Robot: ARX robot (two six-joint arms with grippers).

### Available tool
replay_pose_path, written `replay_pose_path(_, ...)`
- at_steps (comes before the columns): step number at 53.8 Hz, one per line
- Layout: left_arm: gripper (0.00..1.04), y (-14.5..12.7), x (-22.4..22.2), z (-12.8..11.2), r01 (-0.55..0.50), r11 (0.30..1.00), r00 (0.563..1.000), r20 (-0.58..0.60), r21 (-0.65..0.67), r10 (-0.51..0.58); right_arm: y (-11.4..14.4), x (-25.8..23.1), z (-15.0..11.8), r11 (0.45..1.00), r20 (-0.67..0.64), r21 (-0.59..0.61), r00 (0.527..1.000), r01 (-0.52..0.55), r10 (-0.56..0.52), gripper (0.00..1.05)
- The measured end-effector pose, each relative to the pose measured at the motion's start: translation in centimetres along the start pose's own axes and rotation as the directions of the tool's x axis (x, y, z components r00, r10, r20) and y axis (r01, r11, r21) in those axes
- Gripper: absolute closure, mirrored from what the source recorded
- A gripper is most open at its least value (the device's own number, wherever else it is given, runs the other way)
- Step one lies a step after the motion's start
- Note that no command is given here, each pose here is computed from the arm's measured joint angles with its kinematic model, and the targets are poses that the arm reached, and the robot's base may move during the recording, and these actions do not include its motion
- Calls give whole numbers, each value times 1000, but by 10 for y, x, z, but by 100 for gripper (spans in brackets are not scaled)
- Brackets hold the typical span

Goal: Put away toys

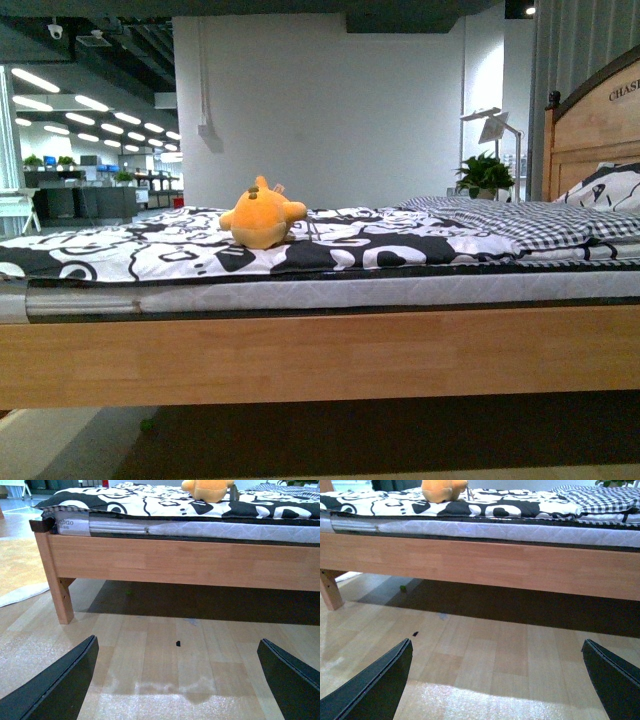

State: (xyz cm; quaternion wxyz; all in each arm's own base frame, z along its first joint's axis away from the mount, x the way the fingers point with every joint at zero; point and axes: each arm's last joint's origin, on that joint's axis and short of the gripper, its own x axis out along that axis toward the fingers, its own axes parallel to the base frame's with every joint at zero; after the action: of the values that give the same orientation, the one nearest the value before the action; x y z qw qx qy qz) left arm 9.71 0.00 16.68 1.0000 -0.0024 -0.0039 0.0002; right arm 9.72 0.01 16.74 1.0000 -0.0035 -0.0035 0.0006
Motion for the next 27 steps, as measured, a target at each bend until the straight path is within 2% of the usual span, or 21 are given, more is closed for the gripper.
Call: replay_pose_path(27, 6, 0, 0, 0, 0, 1000, 1000, 0, 0, 0, 0, 0, 0, 1000, 0, 0, 1000, 0, 0, 0)
